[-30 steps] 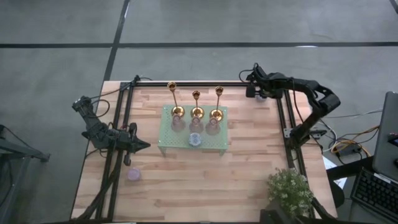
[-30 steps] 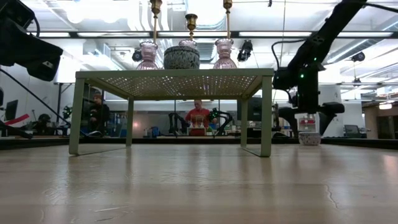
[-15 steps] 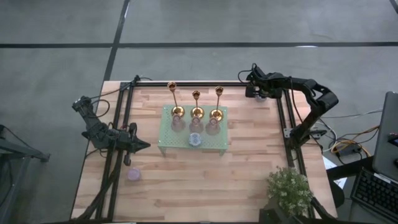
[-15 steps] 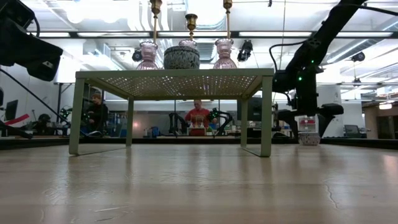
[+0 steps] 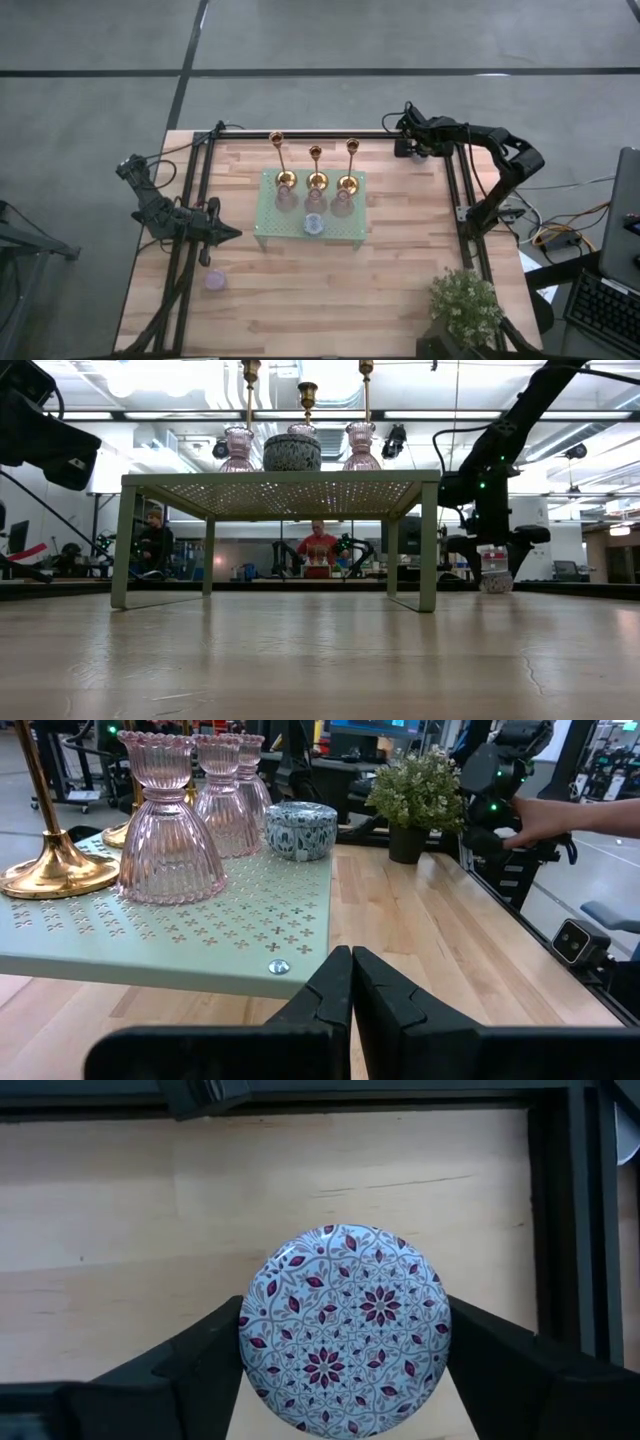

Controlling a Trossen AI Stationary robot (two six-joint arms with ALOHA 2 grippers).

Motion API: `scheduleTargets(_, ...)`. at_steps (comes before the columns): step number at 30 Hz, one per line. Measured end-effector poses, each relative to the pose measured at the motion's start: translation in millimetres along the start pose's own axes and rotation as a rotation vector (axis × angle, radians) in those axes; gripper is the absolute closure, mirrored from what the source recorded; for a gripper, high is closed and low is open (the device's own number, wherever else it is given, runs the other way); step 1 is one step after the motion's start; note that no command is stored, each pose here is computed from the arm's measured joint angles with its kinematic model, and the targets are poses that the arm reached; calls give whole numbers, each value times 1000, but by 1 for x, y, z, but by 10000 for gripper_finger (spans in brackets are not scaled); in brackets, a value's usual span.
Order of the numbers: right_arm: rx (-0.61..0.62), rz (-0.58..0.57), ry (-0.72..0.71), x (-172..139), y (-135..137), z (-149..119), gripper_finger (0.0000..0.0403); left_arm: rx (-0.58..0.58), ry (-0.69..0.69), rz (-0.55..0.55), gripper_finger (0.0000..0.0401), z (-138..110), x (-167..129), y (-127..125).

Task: Pick & Place candle stick holders
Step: Put the red scented candle on the shelf aligned with the other scented candle

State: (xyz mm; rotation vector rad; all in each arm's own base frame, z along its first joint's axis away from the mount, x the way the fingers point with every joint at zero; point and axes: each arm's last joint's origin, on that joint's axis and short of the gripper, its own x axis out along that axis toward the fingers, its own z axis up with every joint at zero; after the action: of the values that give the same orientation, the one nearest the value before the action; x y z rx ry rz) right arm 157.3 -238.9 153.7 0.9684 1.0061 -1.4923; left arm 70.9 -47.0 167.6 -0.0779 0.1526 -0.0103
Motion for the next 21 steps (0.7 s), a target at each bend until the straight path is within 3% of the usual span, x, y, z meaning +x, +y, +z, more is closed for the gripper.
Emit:
scheduleTargets(12,-133,14,56,-4,7,-11,118,0,0,0,387,0,0,0)
scheduleTargets(21,-280,0,116,-13,23,-39,115,0,0,0,387,0,0,0)
